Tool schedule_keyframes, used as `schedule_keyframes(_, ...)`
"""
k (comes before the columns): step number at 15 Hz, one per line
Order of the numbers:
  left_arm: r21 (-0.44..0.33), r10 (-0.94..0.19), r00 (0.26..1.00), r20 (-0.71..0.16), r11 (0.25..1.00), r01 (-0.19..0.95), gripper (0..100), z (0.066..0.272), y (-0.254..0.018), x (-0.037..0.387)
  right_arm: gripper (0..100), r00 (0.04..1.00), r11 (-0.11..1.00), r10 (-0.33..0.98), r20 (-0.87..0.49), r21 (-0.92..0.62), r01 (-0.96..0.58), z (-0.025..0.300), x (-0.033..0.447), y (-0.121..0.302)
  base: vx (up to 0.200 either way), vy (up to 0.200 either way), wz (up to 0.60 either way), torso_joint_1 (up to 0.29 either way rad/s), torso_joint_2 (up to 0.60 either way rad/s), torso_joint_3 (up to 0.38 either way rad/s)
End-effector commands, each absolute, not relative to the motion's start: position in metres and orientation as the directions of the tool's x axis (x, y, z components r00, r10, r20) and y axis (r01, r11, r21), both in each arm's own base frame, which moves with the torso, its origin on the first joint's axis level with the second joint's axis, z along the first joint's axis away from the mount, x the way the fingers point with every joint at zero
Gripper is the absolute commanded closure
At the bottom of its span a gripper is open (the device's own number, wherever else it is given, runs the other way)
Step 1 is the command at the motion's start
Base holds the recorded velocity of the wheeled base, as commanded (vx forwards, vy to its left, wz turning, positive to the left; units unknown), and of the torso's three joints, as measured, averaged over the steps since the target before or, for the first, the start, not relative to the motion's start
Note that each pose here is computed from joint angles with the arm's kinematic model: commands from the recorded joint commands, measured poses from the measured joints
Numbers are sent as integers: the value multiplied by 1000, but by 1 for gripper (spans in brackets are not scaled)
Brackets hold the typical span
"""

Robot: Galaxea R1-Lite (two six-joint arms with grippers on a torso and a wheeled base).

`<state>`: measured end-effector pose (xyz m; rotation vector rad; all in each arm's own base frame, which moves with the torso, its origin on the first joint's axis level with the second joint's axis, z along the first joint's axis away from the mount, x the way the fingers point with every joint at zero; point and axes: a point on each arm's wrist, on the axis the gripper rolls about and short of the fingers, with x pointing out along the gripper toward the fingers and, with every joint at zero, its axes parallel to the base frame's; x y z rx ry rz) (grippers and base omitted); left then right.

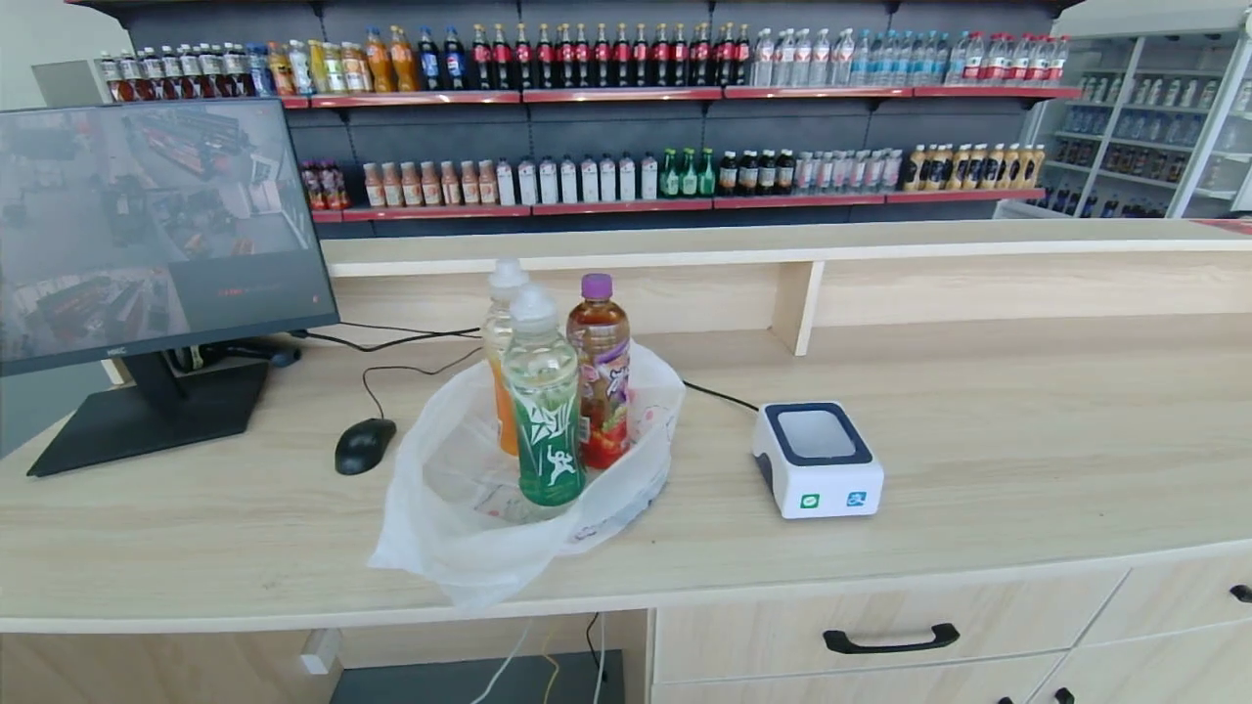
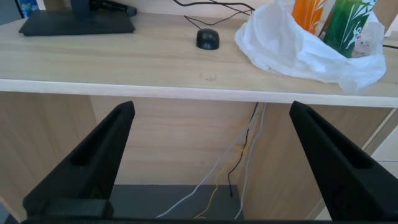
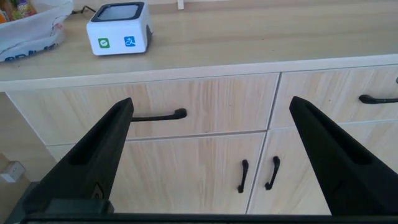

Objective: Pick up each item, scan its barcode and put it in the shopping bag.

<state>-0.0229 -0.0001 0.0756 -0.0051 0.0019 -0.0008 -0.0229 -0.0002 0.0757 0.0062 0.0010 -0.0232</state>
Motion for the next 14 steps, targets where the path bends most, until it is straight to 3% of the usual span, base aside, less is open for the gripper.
schedule_keyframes(1,-5,0,1000,0,1000,0,0,76,0,-23,0,1000,1000,-23,-3,6,23,76,-23,0,0,-200,0,2,7,2)
schedule_keyframes(6,-6,-2,1000,0,1000,2,0,76,0,-23,0,1000,1000,-23,-3,6,23,76,-23,0,0,-200,0,2,2,0)
schedule_keyframes(14,-5,-2,1000,0,1000,2,0,76,0,-23,0,1000,1000,-23,-3,6,23,76,-23,0,0,0,0,0,0,0)
